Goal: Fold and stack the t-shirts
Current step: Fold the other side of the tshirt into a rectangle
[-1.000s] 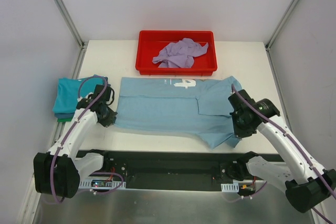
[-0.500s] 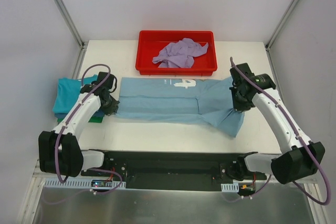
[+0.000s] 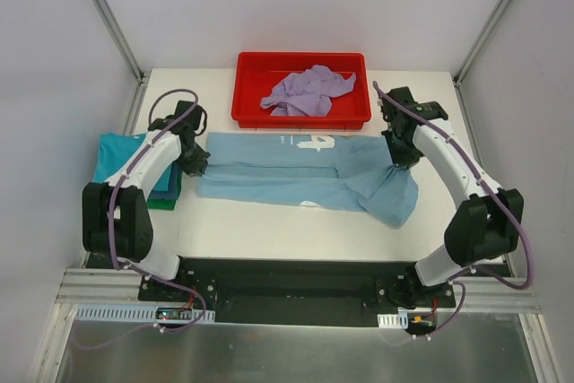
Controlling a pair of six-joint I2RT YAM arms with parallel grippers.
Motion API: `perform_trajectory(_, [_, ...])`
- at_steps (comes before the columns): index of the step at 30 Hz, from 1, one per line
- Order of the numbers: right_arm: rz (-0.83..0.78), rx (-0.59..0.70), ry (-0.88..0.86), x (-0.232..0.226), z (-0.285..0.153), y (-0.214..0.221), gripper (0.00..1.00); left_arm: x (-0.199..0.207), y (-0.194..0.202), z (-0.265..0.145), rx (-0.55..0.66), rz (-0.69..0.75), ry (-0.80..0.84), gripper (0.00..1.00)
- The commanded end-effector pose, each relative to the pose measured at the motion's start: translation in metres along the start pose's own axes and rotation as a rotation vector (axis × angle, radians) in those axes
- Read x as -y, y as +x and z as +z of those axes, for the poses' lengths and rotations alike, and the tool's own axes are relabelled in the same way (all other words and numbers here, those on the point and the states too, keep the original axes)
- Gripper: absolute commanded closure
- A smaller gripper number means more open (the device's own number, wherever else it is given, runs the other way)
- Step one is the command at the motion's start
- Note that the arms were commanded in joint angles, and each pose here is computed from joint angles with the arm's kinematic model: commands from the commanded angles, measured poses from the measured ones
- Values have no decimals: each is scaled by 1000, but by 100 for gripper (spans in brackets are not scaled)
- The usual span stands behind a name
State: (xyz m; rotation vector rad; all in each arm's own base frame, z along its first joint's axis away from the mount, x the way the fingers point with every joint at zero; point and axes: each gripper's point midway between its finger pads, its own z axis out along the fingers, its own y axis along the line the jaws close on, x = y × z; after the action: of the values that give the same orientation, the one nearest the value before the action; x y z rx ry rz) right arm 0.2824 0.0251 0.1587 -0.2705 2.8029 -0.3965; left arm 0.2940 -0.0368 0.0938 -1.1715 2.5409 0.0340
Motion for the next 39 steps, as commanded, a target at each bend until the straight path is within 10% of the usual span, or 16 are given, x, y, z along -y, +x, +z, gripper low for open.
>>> perform_trajectory(1, [-90, 77, -24, -1, 5, -39, 99, 5, -16, 5, 26, 14, -36, 100])
perform_trajectory(17, [-327, 119, 63, -11, 87, -133, 95, 7, -27, 34, 28, 8, -174, 93])
perform_trajectory(19, [-317, 114, 106, -6, 93, -144, 77, 10, -29, 33, 27, 18, -172, 81])
perform_trajectory(24, [-222, 193, 199, 10, 76, -172, 34, 20, -39, 9, 49, 55, -109, 11])
perform_trajectory(27, [-10, 282, 191, 15, 51, -166, 4, 27, -36, -8, 45, 67, -39, 4])
perform_trajectory(39, [441, 211, -683, -128, 22, -76, 4, 71, 38, 8, -134, 328, 168, 1])
